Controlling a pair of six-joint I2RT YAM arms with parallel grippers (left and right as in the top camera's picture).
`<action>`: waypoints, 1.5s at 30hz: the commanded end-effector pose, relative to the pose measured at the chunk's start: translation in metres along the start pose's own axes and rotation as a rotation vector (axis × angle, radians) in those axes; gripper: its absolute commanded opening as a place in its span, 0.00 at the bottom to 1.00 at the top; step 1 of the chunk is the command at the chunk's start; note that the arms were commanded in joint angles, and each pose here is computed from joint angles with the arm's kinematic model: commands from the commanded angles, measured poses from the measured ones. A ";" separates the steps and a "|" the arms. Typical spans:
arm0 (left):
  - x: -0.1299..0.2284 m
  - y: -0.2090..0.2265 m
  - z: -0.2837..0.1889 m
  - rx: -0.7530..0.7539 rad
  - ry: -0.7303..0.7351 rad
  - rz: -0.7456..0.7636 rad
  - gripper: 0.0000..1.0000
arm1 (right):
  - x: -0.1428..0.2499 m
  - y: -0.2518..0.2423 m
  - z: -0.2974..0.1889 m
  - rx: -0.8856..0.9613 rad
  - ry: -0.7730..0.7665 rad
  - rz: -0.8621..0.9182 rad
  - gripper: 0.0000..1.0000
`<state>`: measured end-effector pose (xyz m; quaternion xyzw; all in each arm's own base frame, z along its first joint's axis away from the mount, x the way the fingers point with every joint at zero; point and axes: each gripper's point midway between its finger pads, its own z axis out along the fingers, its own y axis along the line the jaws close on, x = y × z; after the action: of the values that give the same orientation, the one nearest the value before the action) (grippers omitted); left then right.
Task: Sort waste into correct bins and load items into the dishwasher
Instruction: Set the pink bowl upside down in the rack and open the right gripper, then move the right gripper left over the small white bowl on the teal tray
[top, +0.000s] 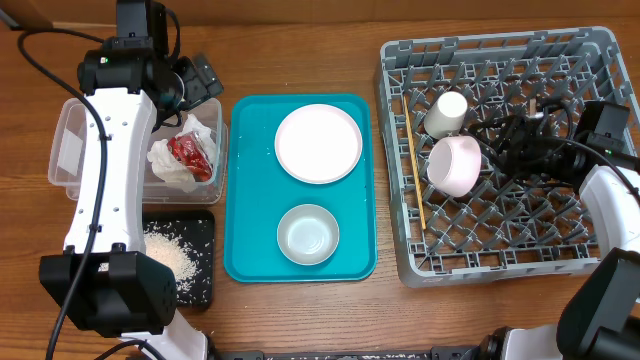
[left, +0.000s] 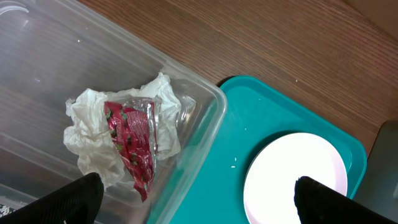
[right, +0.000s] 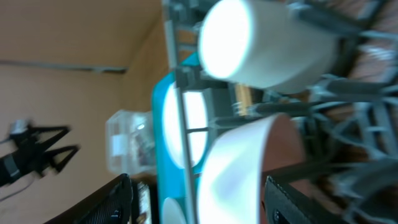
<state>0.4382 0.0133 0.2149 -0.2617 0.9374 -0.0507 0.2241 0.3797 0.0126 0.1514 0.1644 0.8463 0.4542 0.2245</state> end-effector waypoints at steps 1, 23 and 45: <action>-0.004 -0.006 -0.010 0.022 -0.025 0.017 1.00 | -0.017 -0.024 -0.006 0.173 -0.077 0.004 0.70; -0.004 -0.006 -0.010 0.022 -0.025 0.017 1.00 | -0.059 0.028 -0.019 0.134 -0.160 -0.084 0.79; -0.004 -0.006 -0.010 0.021 -0.025 0.017 1.00 | 0.073 0.100 0.124 0.365 0.098 -0.568 0.79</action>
<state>0.4381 0.0133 0.2148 -0.2617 0.9374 -0.0507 0.2239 0.3800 0.1881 0.1642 -0.0450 0.9157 0.3361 0.2159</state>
